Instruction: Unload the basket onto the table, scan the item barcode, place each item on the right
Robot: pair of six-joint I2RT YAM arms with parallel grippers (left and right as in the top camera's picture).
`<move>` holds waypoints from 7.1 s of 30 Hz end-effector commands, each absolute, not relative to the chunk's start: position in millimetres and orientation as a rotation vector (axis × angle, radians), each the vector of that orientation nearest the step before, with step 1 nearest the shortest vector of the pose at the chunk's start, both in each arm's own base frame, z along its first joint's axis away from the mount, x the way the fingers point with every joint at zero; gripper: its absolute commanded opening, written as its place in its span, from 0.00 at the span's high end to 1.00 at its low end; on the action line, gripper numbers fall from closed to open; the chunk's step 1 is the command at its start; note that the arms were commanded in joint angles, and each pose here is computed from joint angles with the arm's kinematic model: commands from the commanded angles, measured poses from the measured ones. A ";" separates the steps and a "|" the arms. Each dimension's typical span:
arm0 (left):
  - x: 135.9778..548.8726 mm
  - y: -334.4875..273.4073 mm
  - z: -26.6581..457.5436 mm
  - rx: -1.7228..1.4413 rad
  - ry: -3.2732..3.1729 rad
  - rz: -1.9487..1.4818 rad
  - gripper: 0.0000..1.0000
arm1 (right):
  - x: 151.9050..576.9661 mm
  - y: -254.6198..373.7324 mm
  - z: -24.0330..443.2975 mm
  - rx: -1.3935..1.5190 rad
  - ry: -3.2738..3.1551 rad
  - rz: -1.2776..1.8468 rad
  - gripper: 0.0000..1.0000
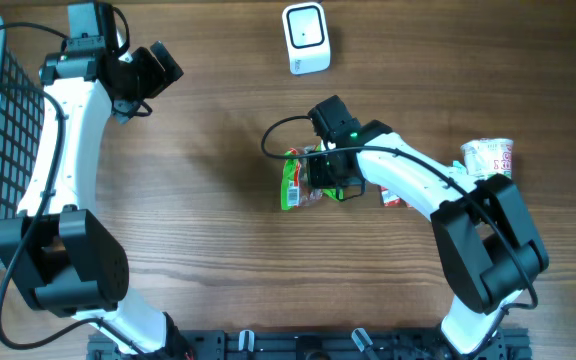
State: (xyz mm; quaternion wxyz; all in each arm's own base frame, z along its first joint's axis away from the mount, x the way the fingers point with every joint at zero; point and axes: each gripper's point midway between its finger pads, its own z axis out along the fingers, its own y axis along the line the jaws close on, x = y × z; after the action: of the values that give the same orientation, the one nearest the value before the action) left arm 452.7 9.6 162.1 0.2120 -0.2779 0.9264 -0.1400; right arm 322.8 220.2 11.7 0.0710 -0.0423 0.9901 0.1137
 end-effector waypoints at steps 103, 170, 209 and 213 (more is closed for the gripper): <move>453.4 10.5 163.3 -0.777 2.568 -0.396 0.00 | 628.7 252.1 178.8 -0.560 1.666 -1.218 0.96; 453.4 10.5 163.1 -0.777 2.568 -0.396 0.00 | 537.8 151.2 81.0 -0.133 2.402 0.110 0.00; 453.4 10.5 163.1 -0.777 2.568 -0.396 0.00 | 234.6 55.3 588.0 -0.007 1.281 0.331 0.00; 453.4 10.5 163.1 -0.777 2.568 -0.396 0.00 | 209.7 47.5 580.5 -0.008 1.305 0.329 0.00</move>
State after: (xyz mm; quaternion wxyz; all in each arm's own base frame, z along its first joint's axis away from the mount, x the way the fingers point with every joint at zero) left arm 452.9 9.6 162.1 0.2124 -0.2778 0.9263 -0.1401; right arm 233.1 56.3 575.7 0.7749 -0.0109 0.6140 0.1499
